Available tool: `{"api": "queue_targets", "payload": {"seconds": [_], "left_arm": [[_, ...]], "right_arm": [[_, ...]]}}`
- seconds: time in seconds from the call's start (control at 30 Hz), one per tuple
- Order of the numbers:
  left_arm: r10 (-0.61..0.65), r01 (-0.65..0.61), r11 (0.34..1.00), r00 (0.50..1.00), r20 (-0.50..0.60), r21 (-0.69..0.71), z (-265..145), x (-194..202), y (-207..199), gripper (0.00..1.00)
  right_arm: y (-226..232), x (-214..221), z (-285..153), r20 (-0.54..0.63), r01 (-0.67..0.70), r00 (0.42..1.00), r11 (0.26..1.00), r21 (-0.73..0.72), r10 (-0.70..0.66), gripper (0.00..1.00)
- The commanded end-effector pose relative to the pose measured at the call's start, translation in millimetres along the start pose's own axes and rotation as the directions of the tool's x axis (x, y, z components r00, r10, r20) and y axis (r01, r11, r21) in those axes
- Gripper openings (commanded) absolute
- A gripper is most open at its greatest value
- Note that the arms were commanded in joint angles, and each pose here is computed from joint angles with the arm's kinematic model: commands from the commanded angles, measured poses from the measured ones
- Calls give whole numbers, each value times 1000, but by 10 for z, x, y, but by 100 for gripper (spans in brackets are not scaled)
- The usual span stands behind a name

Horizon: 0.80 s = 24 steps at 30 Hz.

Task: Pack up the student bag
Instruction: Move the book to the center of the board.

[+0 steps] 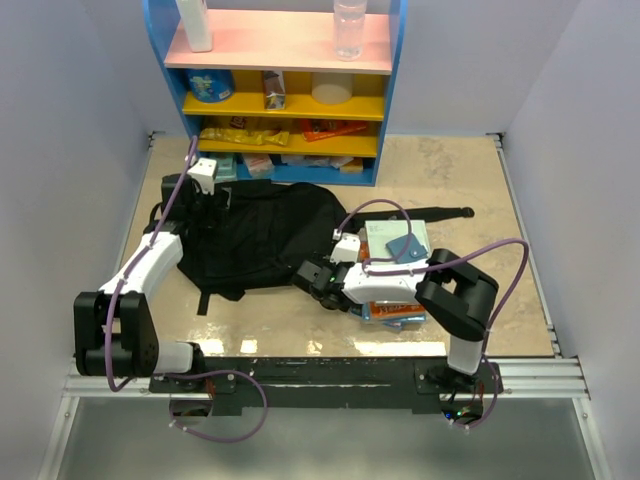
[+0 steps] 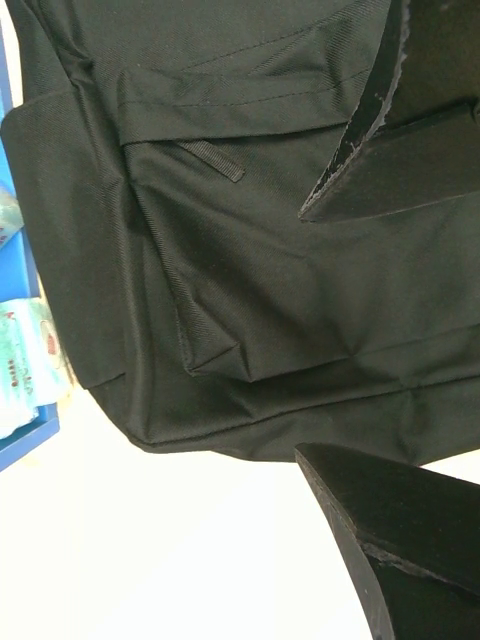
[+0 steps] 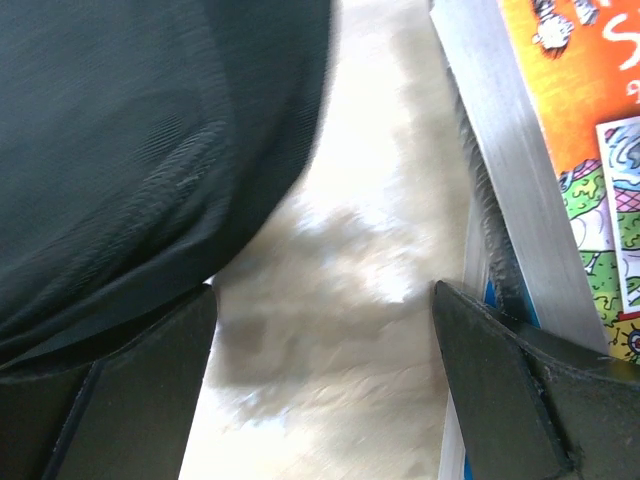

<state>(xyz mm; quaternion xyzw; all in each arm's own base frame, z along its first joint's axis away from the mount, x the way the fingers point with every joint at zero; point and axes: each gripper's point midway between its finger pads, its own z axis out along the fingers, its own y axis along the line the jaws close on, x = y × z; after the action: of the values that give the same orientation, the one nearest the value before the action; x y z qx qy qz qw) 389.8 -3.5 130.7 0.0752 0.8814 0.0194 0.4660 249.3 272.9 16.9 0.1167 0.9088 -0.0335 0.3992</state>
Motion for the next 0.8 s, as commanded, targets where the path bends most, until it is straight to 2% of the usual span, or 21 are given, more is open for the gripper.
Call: {"api": "queue_targets", "payload": {"seconds": [0.0, 0.3, 0.5, 0.6, 0.67, 0.77], "left_arm": [[23, -22, 999, 999, 42, -24, 15, -72, 81, 94], [28, -27, 999, 999, 40, -19, 54, -34, 70, 93], [38, -38, 999, 999, 15, -32, 108, 48, 98, 93], [39, -39, 999, 999, 1, -34, 130, 93, 101, 93], [27, -28, 996, 1000, -11, -80, 127, 130, 240, 93], [22, -23, 997, 1000, -15, -72, 133, 152, 246, 94]], "right_arm": [[-830, 167, 235, -49, 72, 997, 968, 241, -62, 92], [-1156, 178, 226, -54, 93, 995, 944, 317, -80, 92], [-1269, 121, 207, -71, 53, 997, 945, 323, -32, 89], [-1324, 36, 171, -73, 24, 997, 938, 345, 1, 88], [-1334, -55, 121, -66, 3, 998, 940, 341, 21, 89], [-1220, -315, 15, -20, -27, 999, 957, 287, 34, 89]]}}
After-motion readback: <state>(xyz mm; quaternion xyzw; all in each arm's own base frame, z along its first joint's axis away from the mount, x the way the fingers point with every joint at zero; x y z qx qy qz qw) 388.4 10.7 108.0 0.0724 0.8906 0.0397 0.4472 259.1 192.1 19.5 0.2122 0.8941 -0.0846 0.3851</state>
